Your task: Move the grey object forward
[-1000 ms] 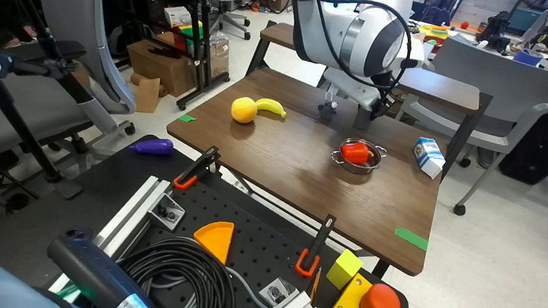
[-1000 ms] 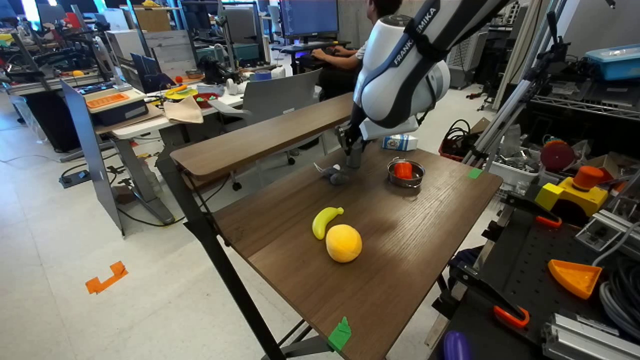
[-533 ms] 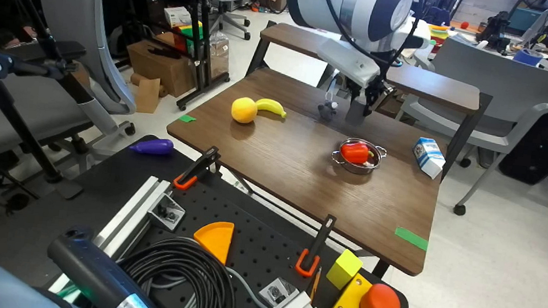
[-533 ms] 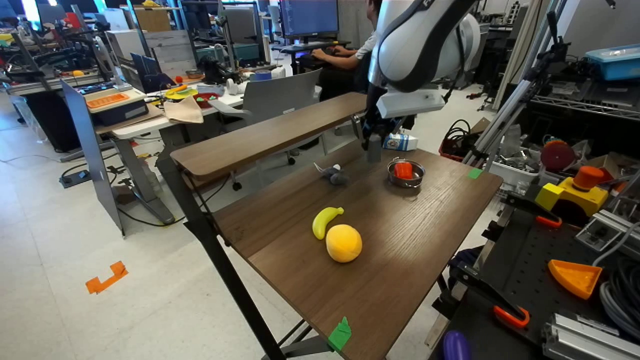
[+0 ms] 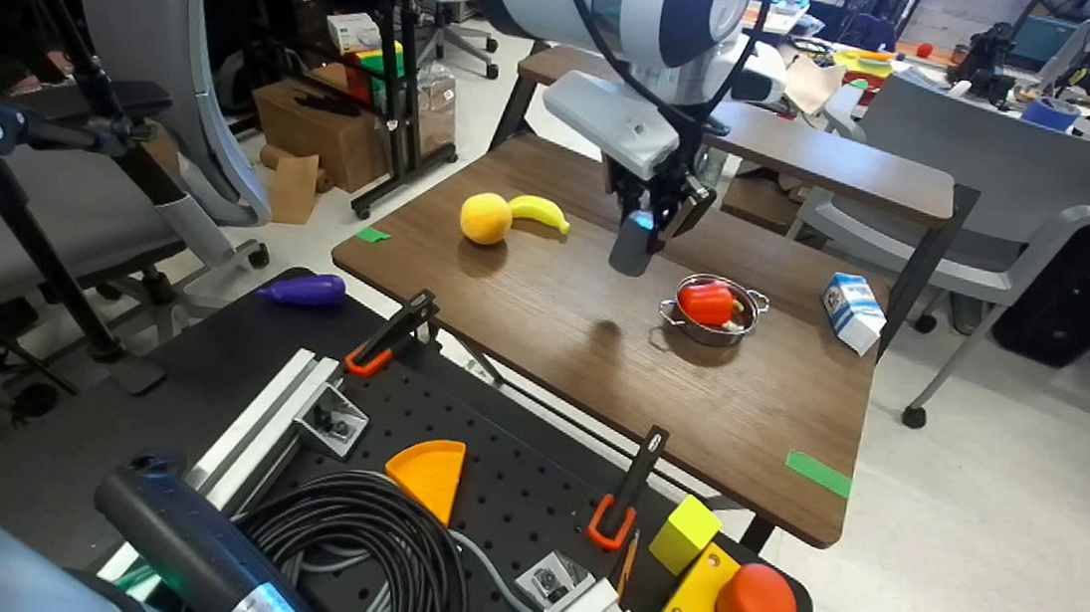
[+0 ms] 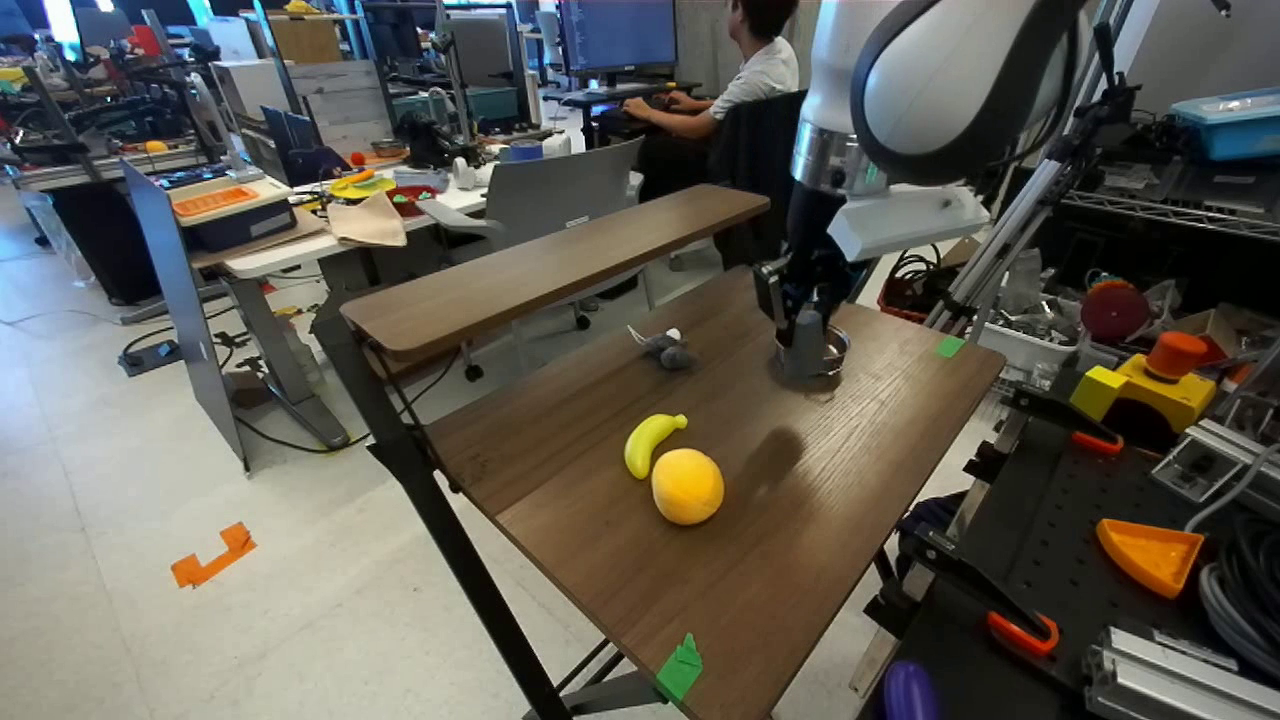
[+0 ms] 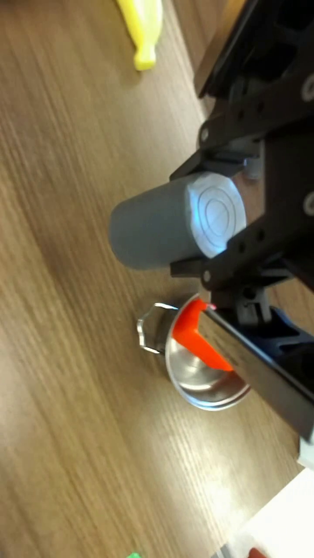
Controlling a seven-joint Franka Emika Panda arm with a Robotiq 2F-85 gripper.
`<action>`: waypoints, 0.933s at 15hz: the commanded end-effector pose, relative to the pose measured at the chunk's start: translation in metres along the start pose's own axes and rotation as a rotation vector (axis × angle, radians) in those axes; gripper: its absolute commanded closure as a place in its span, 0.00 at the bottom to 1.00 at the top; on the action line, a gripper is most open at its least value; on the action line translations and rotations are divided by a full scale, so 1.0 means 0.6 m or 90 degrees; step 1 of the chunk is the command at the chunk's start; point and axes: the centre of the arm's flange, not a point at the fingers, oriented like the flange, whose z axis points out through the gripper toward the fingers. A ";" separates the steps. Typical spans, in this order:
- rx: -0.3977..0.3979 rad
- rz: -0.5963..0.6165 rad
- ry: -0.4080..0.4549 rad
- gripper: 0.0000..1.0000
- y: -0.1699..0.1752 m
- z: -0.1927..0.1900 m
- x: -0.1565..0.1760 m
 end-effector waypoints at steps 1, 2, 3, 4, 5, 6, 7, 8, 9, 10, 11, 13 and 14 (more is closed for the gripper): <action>-0.014 -0.023 -0.029 0.81 -0.030 0.019 -0.086; -0.015 -0.033 -0.031 0.81 -0.038 0.029 -0.104; -0.013 -0.043 -0.025 0.81 -0.048 0.041 -0.118; -0.004 -0.053 -0.010 0.81 -0.056 0.049 -0.129; 0.004 -0.064 0.012 0.81 -0.066 0.058 -0.137; 0.011 -0.074 0.033 0.81 -0.072 0.064 -0.142; 0.018 -0.085 0.053 0.81 -0.077 0.071 -0.146; 0.024 -0.095 0.073 0.81 -0.081 0.077 -0.149; 0.027 -0.103 0.089 0.81 -0.083 0.083 -0.151; 0.029 -0.109 0.103 0.81 -0.084 0.087 -0.150; 0.029 -0.114 0.115 0.81 -0.084 0.093 -0.151; 0.030 -0.122 0.136 0.81 -0.085 0.097 -0.148; 0.029 -0.124 0.143 0.81 -0.085 0.099 -0.148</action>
